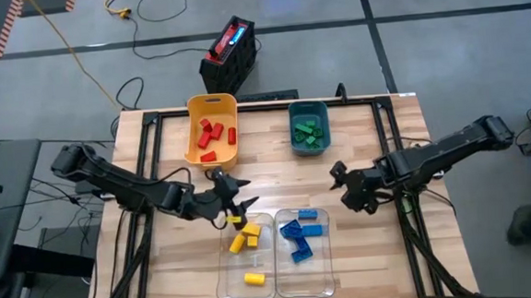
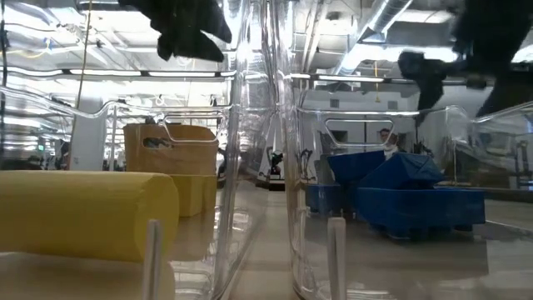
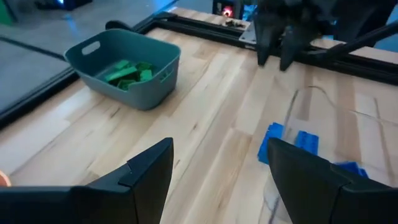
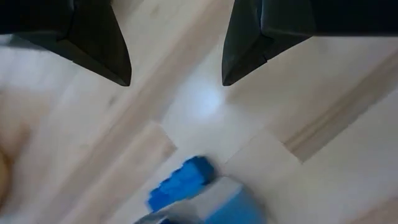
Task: Sort blocks
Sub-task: Put the blue game piece into the right transparent bin
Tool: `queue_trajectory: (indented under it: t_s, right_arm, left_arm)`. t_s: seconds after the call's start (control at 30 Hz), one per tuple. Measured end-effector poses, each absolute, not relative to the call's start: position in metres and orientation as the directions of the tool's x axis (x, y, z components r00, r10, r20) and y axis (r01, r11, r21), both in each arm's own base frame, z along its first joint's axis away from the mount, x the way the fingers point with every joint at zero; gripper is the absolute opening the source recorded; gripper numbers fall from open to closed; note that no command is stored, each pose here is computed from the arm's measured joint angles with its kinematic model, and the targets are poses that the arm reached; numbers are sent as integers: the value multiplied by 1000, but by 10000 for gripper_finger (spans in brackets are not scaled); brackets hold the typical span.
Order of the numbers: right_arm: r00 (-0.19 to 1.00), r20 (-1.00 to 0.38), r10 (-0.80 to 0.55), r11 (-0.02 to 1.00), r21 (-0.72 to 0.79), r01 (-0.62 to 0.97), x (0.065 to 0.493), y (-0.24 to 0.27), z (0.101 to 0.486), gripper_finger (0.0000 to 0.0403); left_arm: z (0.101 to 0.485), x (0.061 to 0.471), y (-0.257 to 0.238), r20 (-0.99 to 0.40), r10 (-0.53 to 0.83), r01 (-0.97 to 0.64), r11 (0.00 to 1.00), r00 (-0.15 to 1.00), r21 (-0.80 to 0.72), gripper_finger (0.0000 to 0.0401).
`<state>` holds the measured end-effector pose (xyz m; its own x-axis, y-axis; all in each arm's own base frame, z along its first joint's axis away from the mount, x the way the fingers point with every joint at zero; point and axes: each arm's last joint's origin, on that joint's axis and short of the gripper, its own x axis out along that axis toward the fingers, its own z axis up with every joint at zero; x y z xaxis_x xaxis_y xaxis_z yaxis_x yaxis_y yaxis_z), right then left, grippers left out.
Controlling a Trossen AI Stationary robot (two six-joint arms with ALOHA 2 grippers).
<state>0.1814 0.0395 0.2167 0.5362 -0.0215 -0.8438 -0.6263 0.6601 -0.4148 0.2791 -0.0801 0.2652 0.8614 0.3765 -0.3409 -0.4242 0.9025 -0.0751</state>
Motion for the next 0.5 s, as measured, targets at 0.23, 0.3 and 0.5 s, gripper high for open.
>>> queue_trajectory:
  t_s: [0.23, 0.3, 0.5]
  right_arm:
    - [600, -798, 54, 669, -417, -615, 192, 42, 166, 265]
    - [664, -744, 75, 683, -447, -578, 197, 43, 165, 265]
    - [700, -701, 138, 706, -425, -566, 201, 42, 167, 265]
  left_arm:
    - [264, 278, -86, -351, 346, -397, 914, 870, -84, 251]
    - [264, 278, -87, -350, 344, -393, 916, 871, -79, 251]
    - [262, 277, -88, -362, 341, -390, 918, 868, -69, 251]
